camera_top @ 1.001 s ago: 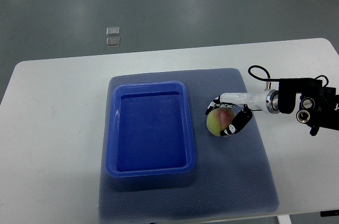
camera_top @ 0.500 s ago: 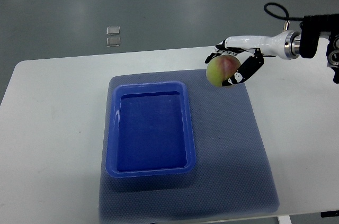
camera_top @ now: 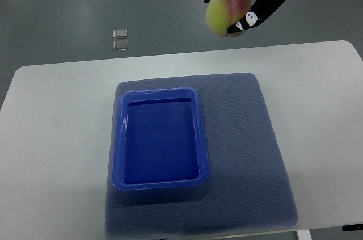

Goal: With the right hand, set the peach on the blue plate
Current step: 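Lift the peach up and away from the mat with the right hand, then carry the peach over the blue tray and lower it inside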

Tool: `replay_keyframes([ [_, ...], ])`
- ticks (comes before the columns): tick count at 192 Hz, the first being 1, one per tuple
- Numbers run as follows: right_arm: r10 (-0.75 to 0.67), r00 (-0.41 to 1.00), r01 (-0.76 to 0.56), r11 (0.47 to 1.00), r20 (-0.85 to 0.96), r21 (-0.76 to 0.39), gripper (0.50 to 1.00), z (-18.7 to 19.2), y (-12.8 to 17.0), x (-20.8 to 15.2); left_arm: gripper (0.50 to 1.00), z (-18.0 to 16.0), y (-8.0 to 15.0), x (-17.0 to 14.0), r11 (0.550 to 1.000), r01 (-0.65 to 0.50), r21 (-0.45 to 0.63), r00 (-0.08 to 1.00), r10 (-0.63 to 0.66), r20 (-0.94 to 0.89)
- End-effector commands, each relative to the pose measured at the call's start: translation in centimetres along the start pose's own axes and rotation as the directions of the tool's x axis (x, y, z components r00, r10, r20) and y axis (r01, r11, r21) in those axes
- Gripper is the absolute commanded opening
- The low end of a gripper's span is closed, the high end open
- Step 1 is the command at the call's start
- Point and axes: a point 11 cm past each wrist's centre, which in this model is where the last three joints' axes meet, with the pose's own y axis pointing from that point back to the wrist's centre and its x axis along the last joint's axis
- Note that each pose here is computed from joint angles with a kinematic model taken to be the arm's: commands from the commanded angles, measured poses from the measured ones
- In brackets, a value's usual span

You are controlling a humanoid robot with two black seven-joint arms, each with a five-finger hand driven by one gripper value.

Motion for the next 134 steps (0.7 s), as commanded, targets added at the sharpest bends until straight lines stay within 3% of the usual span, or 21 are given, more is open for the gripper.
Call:
replay_keyframes([
  [1, -0.074, 0.997, 0.074, 0.997, -0.020, 0.011, 0.500, -1.2, -4.0, -2.1, 1.000, 0.0, 0.0, 0.0, 1.000, -0.001, 0.001, 1.000, 0.001, 0.001],
  [57, -0.169, 0.985, 0.169, 0.986, -0.040, 0.006, 0.500, -2.7, -14.3, -8.7, 1.000, 0.0, 0.0, 0.0, 1.000, 0.001, 0.001, 1.000, -0.001, 0.003],
  [71, -0.179, 0.983, 0.179, 0.984, -0.031, 0.003, 0.500, -2.5, -15.0, -9.5, 1.000, 0.1, 0.0, 0.0, 1.000, 0.001, -0.001, 1.000, -0.001, 0.003],
  [72, -0.203, 0.979, 0.203, 0.979, -0.011, 0.004, 0.500, -2.4, -16.3, -11.2, 1.000, 0.0, 0.0, 0.0, 1.000, -0.001, 0.001, 1.000, 0.001, 0.003],
  [76, -0.216, 0.976, 0.216, 0.976, -0.004, 0.009, 0.500, -2.6, -16.9, -12.0, 1.000, 0.0, 0.0, 0.0, 1.000, -0.001, 0.001, 1.000, 0.001, 0.001],
  [97, -0.249, 0.969, 0.249, 0.968, -0.001, 0.019, 0.500, -3.0, -18.0, -14.0, 1.000, 0.0, 0.0, 0.1, 1.000, -0.002, 0.001, 1.000, 0.002, 0.001],
  [98, -0.277, 0.961, 0.277, 0.961, 0.002, 0.019, 0.500, -2.8, -18.8, -16.1, 1.000, 0.1, 0.0, 0.1, 1.000, -0.002, -0.001, 1.000, 0.002, 0.001],
  [110, -0.307, 0.952, 0.307, 0.952, 0.002, 0.017, 0.500, -2.4, -19.5, -18.4, 1.000, 0.0, 0.0, 0.1, 1.000, -0.002, 0.000, 1.000, 0.002, 0.000],
  [134, -0.330, 0.943, 0.330, 0.944, 0.040, 0.022, 0.502, -1.7, -19.9, -20.7, 1.000, 0.0, 0.0, 0.0, 1.000, 0.000, 0.000, 1.000, 0.000, 0.000],
])
